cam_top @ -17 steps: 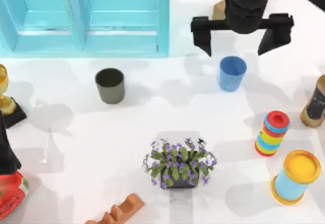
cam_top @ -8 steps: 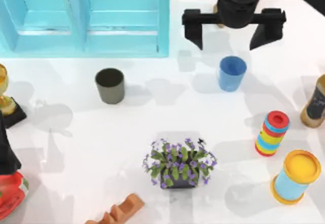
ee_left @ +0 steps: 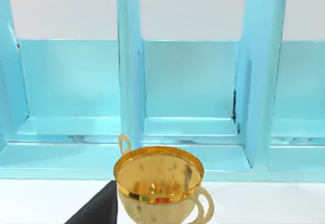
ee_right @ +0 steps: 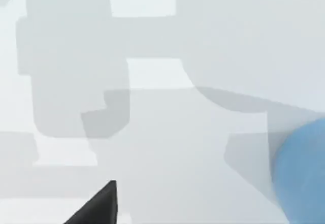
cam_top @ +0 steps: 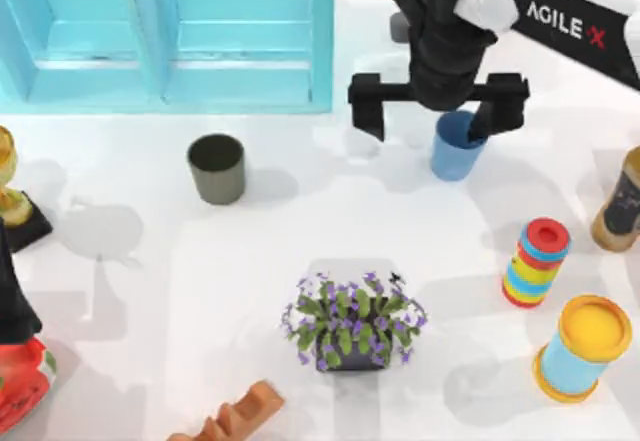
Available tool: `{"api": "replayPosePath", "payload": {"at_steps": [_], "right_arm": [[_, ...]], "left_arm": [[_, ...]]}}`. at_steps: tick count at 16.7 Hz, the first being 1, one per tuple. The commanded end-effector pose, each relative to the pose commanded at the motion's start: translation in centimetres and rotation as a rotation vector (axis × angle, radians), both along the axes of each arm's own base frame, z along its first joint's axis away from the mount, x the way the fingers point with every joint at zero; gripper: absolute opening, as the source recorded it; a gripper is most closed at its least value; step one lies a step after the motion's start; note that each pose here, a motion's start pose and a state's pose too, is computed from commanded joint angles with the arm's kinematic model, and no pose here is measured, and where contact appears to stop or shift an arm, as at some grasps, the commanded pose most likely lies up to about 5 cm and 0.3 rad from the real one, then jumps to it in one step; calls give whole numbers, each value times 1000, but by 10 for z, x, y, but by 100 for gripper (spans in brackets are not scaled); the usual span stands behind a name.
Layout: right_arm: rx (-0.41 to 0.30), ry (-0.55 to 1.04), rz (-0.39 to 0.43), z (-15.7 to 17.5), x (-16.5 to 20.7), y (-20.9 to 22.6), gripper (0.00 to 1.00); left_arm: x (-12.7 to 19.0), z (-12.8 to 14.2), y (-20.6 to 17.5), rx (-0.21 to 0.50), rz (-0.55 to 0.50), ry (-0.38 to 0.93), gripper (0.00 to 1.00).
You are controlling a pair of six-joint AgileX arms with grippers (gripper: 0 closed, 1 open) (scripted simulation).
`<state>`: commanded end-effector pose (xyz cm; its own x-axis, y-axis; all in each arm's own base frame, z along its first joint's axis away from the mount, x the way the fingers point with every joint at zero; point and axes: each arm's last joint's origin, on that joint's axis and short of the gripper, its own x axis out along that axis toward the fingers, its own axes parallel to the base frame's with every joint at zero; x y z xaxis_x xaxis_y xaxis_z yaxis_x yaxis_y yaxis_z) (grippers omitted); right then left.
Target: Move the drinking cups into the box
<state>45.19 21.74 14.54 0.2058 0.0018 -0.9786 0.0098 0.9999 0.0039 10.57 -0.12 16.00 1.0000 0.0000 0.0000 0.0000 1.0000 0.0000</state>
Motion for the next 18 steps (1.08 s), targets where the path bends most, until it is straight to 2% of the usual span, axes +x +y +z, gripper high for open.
{"api": "replayPosePath", "payload": {"at_steps": [2, 5, 18], "right_arm": [[-3, 7, 0, -12, 0, -1, 100], [-3, 7, 0, -12, 0, -1, 100], [-3, 7, 0, -12, 0, -1, 2]], "left_arm": [[0, 0, 0, 0, 0, 0, 100], [0, 0, 0, 0, 0, 0, 100], [0, 0, 0, 0, 0, 0, 100]]}}
